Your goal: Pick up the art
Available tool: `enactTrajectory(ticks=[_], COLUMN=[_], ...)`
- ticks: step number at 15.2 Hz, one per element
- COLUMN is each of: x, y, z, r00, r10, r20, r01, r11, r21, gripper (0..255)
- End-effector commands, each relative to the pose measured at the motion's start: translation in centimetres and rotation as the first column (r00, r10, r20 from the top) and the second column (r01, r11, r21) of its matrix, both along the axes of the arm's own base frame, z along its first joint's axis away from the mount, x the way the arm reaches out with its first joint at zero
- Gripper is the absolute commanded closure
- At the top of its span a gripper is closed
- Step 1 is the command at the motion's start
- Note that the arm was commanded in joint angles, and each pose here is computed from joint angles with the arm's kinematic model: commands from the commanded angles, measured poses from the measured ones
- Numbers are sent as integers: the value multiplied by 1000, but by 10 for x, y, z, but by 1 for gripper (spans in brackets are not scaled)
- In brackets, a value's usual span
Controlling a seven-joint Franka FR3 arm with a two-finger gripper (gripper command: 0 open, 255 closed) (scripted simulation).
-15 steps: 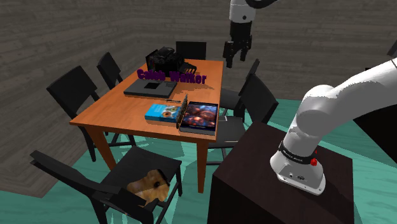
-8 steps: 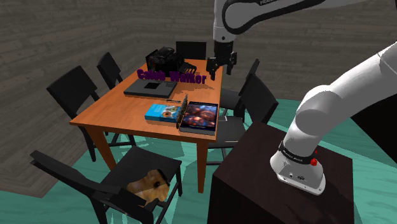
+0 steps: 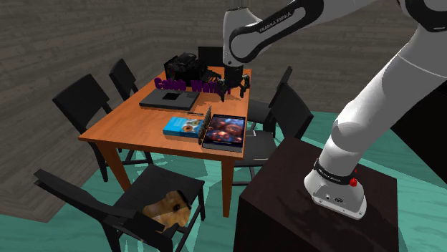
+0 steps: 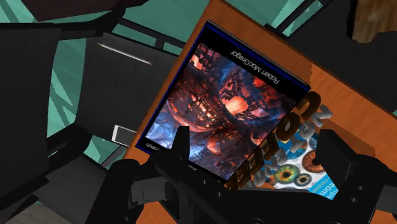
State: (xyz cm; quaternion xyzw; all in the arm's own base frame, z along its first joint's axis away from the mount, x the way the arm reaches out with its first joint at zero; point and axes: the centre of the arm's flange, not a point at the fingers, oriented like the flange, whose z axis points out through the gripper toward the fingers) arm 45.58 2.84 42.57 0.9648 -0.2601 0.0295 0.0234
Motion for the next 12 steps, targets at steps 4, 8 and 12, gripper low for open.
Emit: enactTrajectory(ticks=[4, 8, 12], x=[47, 83, 120], y=[0, -3, -10], z=[-47, -84, -120], r00=[992, 976, 949], r10=[-122, -217, -310], r20=[20, 34, 46], r01=[122, 216, 309], r11=[992, 976, 950], r21=[16, 29, 44], gripper=[0, 0, 0])
